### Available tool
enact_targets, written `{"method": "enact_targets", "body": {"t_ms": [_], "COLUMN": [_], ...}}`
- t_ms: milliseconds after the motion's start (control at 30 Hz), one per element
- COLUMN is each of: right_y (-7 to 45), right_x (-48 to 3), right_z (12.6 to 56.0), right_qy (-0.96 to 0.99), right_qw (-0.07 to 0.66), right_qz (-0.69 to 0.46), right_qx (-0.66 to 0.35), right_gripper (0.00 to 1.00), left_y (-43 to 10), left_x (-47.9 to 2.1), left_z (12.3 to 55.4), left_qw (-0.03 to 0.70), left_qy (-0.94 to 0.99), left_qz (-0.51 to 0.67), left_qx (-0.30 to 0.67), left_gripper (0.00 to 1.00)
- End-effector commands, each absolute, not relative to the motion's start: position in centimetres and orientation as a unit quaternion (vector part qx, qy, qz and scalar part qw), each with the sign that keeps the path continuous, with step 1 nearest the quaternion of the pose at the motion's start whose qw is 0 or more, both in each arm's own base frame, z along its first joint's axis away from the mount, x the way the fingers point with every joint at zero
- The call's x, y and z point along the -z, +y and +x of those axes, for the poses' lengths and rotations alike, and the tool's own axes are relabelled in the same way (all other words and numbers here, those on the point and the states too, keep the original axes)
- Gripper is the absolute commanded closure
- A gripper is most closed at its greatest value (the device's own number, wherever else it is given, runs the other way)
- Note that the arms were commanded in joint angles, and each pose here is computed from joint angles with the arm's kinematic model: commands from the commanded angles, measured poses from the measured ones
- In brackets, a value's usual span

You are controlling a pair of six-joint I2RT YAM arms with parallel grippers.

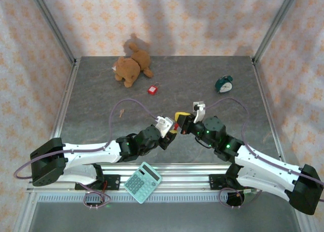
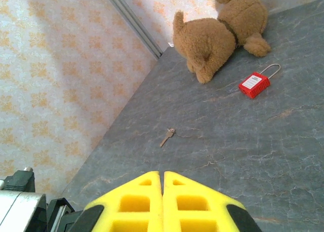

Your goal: Unlock with the key

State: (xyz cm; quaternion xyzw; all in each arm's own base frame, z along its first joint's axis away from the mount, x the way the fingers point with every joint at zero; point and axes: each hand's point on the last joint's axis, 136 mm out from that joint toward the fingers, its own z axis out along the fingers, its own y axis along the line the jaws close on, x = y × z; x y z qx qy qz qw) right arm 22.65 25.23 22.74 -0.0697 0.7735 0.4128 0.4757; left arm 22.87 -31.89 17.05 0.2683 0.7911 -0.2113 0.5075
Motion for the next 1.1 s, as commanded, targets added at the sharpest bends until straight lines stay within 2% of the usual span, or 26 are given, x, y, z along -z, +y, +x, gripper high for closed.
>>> {"method": "enact_targets", "body": {"t_ms": [0, 367, 600, 833, 1067], "right_y": [25.9, 26.3, 24.6, 22.3, 21.4], "right_x": [-14.2, -12.7, -15.8, -20.3, -25.9], "right_z": [18.3, 17.6, 18.7, 20.5, 22.2], "right_qy": [0.853, 0.863, 0.857, 0.842, 0.811], "right_qw": [0.337, 0.321, 0.371, 0.428, 0.475], "right_qz": [-0.126, -0.137, -0.133, -0.103, -0.087], "right_qx": [-0.378, -0.365, -0.331, -0.311, -0.331], "right_gripper": [1.0, 1.0, 0.99, 0.81, 0.7], "left_y": [-31.5, -31.7, -32.1, -31.9, -31.9], "left_x": [-28.9, -29.9, -28.3, -23.7, -20.2], "left_z": [25.8, 25.8, 25.8, 25.3, 24.2], "left_qw": [0.643, 0.65, 0.636, 0.6, 0.566], "left_qy": [0.696, 0.688, 0.701, 0.734, 0.758], "left_qz": [0.151, 0.161, 0.175, 0.194, 0.216], "left_qx": [0.282, 0.279, 0.272, 0.253, 0.243], "left_gripper": [0.7, 0.7, 0.71, 0.71, 0.71]}}
